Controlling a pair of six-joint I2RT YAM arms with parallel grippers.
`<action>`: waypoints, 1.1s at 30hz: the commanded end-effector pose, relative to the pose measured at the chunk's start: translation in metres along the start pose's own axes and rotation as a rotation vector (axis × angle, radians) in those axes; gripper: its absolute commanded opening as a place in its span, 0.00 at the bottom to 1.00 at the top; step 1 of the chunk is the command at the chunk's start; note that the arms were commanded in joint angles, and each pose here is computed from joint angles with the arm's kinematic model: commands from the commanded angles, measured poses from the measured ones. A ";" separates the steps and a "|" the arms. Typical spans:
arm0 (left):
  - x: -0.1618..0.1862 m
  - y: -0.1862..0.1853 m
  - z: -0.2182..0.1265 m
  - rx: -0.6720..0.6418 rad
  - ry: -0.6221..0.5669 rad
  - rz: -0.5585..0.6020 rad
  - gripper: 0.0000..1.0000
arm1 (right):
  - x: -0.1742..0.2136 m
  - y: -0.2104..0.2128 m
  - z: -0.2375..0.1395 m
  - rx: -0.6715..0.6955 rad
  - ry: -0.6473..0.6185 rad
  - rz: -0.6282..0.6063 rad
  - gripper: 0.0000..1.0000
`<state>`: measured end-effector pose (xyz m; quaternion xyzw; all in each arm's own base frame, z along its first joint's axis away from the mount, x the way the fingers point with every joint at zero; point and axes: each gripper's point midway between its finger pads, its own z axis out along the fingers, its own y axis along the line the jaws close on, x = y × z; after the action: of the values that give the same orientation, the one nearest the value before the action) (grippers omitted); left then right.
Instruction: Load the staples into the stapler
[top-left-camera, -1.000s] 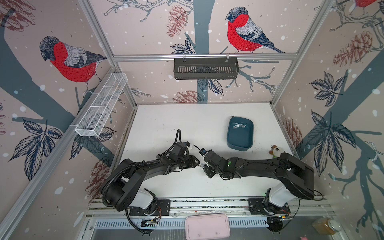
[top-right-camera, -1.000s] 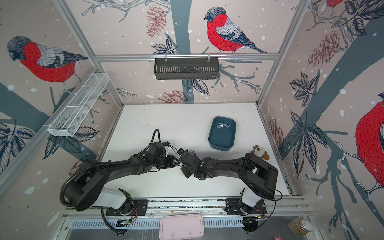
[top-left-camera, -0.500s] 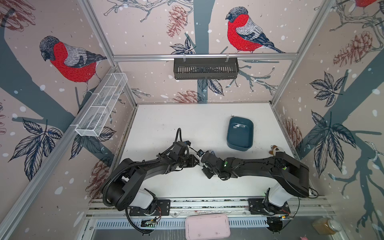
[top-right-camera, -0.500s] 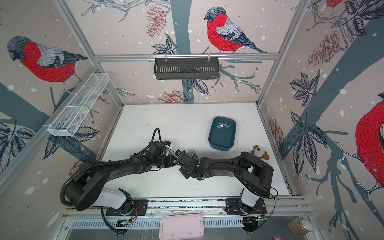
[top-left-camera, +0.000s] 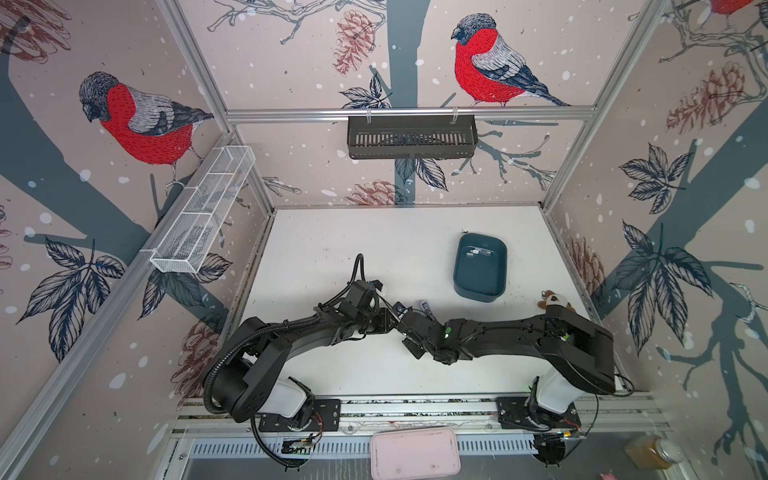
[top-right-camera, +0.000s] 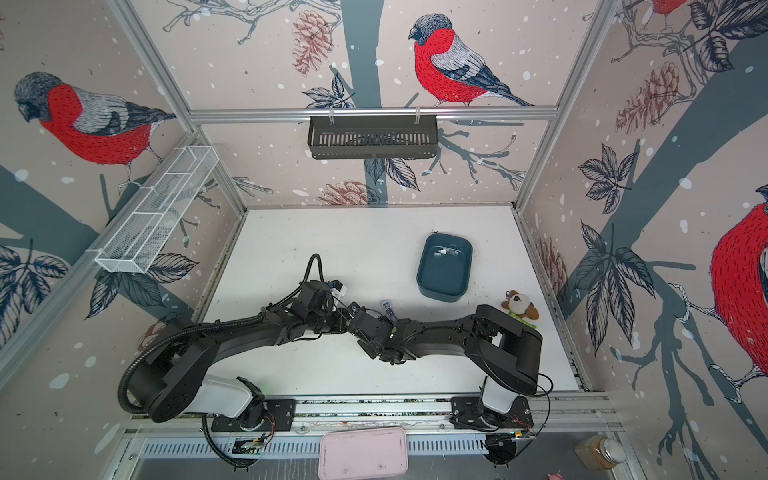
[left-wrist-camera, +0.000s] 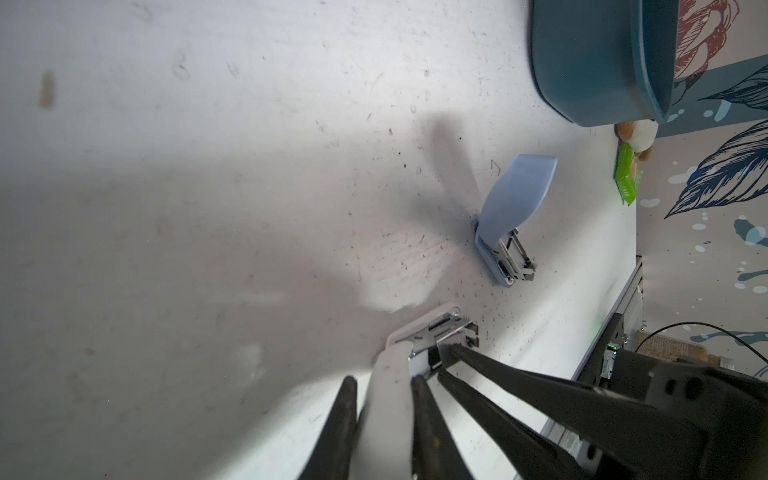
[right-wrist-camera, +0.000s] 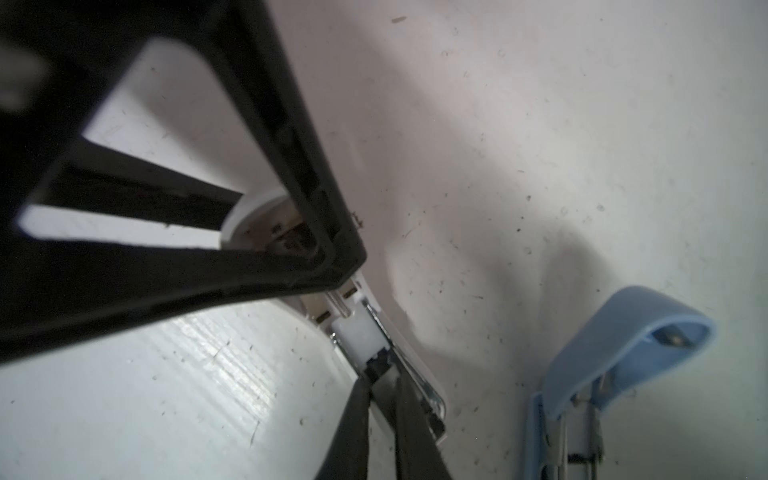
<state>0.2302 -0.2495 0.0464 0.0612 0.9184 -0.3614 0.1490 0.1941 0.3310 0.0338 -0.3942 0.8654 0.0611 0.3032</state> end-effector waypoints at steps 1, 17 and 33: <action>0.001 -0.003 -0.001 0.007 0.012 0.016 0.15 | 0.002 -0.013 -0.005 0.068 0.005 -0.018 0.12; -0.004 -0.002 -0.004 -0.019 0.017 0.021 0.15 | -0.031 -0.008 -0.028 -0.114 -0.130 0.104 0.15; -0.005 -0.004 -0.005 -0.018 0.014 0.032 0.14 | -0.014 0.000 -0.013 -0.200 -0.049 0.056 0.26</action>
<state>0.2323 -0.2481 0.0514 0.0707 0.9223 -0.3514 0.1447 0.1941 0.3312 0.0509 -0.3880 0.8636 0.1607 0.2790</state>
